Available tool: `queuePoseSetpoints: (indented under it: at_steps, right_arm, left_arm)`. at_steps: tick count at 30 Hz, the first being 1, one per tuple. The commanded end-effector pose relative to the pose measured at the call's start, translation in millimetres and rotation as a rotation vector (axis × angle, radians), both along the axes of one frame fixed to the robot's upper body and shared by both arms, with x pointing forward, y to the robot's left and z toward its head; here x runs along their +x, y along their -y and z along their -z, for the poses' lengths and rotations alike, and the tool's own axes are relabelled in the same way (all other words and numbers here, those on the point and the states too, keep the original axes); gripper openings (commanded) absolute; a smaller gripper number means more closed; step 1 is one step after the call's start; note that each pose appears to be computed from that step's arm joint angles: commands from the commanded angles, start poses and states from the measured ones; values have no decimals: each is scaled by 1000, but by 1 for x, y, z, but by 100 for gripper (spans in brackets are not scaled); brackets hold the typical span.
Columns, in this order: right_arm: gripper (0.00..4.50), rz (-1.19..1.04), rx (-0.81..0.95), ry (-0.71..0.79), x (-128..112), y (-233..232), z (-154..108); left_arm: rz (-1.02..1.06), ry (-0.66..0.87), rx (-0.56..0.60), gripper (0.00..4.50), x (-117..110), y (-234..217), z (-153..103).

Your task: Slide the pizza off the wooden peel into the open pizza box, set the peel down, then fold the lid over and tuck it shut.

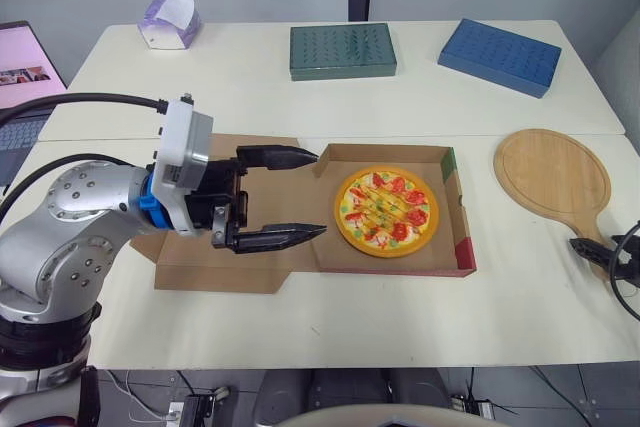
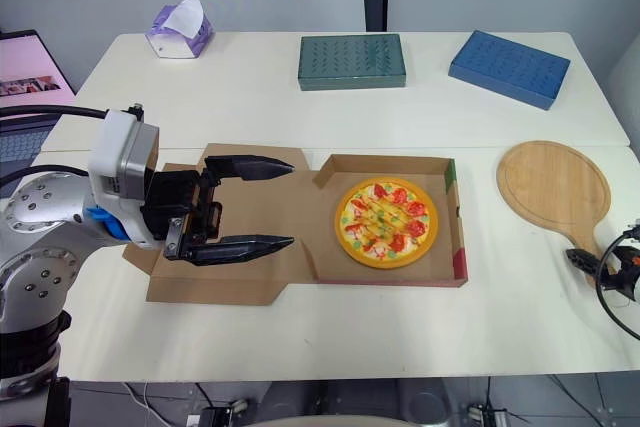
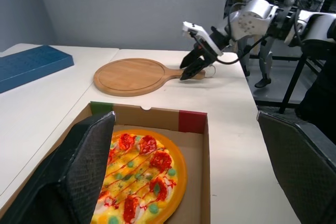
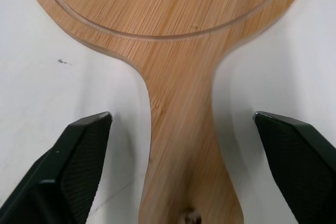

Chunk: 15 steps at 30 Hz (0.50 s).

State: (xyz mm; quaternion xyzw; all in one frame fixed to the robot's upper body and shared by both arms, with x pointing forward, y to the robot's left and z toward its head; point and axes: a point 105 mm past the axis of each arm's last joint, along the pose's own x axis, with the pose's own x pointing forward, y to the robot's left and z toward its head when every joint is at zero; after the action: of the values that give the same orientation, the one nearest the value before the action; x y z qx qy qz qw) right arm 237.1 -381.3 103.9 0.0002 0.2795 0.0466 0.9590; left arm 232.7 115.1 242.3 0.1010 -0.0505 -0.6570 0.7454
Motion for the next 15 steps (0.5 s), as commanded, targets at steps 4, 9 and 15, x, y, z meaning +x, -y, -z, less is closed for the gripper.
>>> queuePoseSetpoints:
  at_steps: [4, 9, 15]
  right_arm:
    - [446, -64, -20, 88, -3, -2, -35]
    - [446, -125, -66, 141, 2, -6, -57]
    - [446, -323, -231, 206, 9, -25, -74]
  left_arm:
    - [-19, 41, 28, 450, -2, -5, -2]
    - [-73, 45, 42, 450, 1, -14, -1]
    - [-178, 20, 31, 450, 1, -28, 2]
